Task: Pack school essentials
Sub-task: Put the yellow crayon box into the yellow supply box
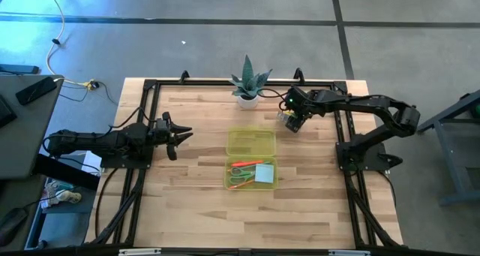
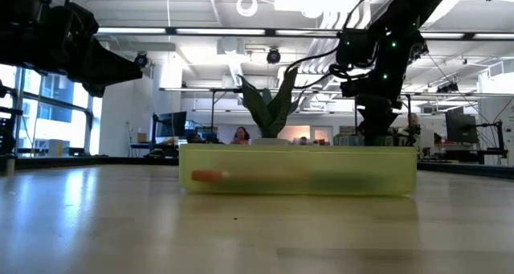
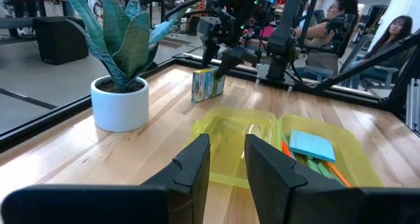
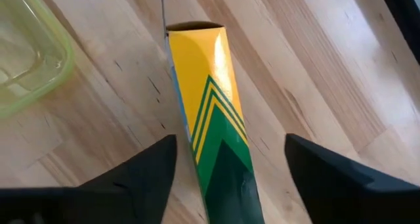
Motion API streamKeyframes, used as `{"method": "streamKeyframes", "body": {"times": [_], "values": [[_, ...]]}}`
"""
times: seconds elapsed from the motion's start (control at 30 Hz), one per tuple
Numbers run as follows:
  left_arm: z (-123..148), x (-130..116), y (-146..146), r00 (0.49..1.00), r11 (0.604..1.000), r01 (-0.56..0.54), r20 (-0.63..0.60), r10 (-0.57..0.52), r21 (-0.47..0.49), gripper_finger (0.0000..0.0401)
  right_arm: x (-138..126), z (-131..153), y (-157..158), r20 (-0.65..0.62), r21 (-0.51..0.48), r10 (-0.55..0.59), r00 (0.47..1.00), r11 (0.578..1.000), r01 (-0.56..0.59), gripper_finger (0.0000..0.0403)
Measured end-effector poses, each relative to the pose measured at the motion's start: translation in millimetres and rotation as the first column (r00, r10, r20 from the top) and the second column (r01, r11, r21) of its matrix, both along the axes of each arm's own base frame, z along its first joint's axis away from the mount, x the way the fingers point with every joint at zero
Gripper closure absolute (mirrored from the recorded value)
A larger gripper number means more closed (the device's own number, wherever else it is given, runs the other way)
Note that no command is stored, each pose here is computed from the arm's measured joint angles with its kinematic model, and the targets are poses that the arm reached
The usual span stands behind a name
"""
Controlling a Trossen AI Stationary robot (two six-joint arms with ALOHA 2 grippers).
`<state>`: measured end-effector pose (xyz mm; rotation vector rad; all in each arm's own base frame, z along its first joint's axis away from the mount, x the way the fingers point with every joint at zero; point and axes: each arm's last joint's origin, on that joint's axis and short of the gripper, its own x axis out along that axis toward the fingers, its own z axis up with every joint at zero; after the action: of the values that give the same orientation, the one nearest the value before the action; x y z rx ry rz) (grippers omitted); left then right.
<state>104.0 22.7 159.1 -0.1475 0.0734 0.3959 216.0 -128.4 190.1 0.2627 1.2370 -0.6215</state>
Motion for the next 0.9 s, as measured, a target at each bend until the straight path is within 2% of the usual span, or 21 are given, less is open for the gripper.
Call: {"method": "streamKeyframes", "body": {"times": [0.23,0.4,0.9], "values": [[0.0,0.0,0.0,1.0,1.0,0.0,0.0,0.0,0.0,0.0315,-0.1,-0.1,0.0,0.002,0.004,-0.006,1.0,1.0,0.006,0.0218],[0.0,0.0,0.0,1.0,1.0,0.0,-0.001,0.0,0.0,0.0315,-0.1,-0.1,0.1,0.002,0.003,-0.006,1.0,1.0,0.006,0.0264],[0.0,0.0,0.0,1.0,1.0,0.0,0.0,0.0,0.0,0.0315,-2.2,-0.8,1.3,-0.016,0.018,-0.028,0.999,0.999,0.029,0.0317]]}}
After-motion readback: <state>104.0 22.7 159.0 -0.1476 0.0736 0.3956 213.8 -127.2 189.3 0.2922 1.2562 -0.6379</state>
